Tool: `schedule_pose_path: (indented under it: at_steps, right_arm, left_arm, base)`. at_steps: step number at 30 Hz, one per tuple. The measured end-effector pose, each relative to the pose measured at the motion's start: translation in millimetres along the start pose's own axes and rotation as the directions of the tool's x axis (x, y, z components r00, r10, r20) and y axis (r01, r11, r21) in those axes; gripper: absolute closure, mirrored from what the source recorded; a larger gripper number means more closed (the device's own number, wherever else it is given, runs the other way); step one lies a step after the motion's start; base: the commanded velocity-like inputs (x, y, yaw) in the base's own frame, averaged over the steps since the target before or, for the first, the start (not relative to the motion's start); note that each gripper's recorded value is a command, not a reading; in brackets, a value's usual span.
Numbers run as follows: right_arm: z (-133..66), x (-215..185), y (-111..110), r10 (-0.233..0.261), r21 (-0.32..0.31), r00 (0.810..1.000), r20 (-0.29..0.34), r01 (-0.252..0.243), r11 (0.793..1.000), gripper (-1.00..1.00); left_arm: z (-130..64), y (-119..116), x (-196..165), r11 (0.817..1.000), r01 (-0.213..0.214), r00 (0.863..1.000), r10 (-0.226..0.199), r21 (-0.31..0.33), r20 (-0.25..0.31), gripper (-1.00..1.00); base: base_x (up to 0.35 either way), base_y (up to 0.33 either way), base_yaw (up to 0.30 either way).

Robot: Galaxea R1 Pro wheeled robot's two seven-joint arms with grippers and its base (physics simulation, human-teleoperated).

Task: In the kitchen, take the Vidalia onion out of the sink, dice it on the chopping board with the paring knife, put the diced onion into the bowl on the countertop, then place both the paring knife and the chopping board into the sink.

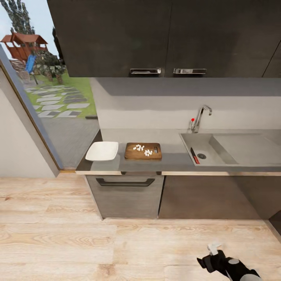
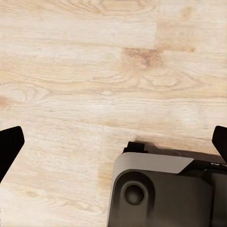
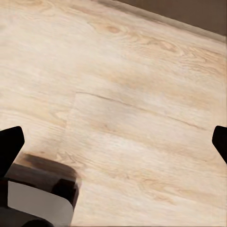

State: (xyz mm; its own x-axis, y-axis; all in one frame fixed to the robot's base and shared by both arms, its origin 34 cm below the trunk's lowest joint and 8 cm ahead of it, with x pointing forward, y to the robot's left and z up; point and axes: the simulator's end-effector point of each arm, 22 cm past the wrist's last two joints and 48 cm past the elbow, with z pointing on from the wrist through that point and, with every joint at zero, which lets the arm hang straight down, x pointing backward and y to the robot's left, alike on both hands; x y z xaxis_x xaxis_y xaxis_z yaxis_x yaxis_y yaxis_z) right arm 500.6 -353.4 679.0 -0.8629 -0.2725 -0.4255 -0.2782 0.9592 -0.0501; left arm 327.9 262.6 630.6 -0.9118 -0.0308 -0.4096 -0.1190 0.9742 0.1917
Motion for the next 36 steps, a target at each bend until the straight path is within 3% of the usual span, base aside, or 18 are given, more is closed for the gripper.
schedule_pose_path:
  at_steps: [3, 5, 10, 13, 16, 20, 24, 29, 36]
  right_arm:
    - [-2.3, 57, 33, -0.029, 0.059, 1.000, 0.010, 0.029, 0.998, -1.00]
    - [-6.2, 67, 35, -0.042, 0.129, 0.998, 0.045, 0.036, 0.991, -1.00]
    - [-17.5, 62, 25, -0.041, 0.316, 0.991, 0.130, -0.002, 0.949, -1.00]
    - [-23.7, 54, 30, -0.031, 0.415, 0.988, 0.154, -0.036, 0.909, -1.00]
    - [-23.7, 43, 51, -0.020, 0.426, 0.983, 0.185, -0.062, 0.903, -1.00]
    - [-24.8, 26, 69, -0.010, 0.412, 0.968, 0.250, -0.097, 0.906, -1.00]
    - [-26.8, 15, 75, -0.009, 0.402, 0.955, 0.297, -0.116, 0.908, -1.00]
    - [-26.6, 11, 84, -0.002, 0.391, 0.950, 0.312, -0.126, 0.912, -1.00]
    - [-27.2, 11, 84, 0.005, 0.392, 0.949, 0.317, -0.135, 0.910, -1.00]
  left_arm:
    - [0.3, 1, 0, 1.000, 0.000, 1.000, 0.000, -0.001, 0.001, -1.00]
    - [0.4, 1, -1, 1.000, 0.000, 1.000, 0.000, 0.000, 0.002, -1.00]
    - [1.1, 2, -3, 1.000, -0.001, 1.000, 0.001, 0.000, 0.008, -1.00]
    - [3.6, 2, -14, 1.000, 0.006, 0.999, -0.007, 0.005, 0.035, -1.00]
    - [6.2, -2, -32, 1.000, 0.020, 0.997, -0.021, 0.019, 0.073, -1.00]
    - [11.9, 10, -53, 0.999, 0.031, 0.992, -0.032, 0.013, 0.118, -1.00]
    - [13.9, 15, -65, 0.999, 0.038, 0.988, -0.040, 0.013, 0.149, -1.00]
    - [12.2, 18, -78, 0.999, 0.048, 0.977, -0.050, 0.016, 0.206, -1.00]
    - [11.6, 23, -73, 0.999, 0.038, 0.978, -0.039, 0.010, 0.206, -1.00]
  base:
    - [0.000, 0.000, 0.000]
    - [0.000, 0.000, 0.000]
    - [0.000, 0.000, 0.000]
    - [0.000, 0.000, 0.000]
    - [0.000, 0.000, 0.000]
    - [0.000, 0.000, 0.000]
    - [0.000, 0.000, 0.000]
    - [0.000, 0.000, 0.000]
    - [0.012, 0.014, 0.000]
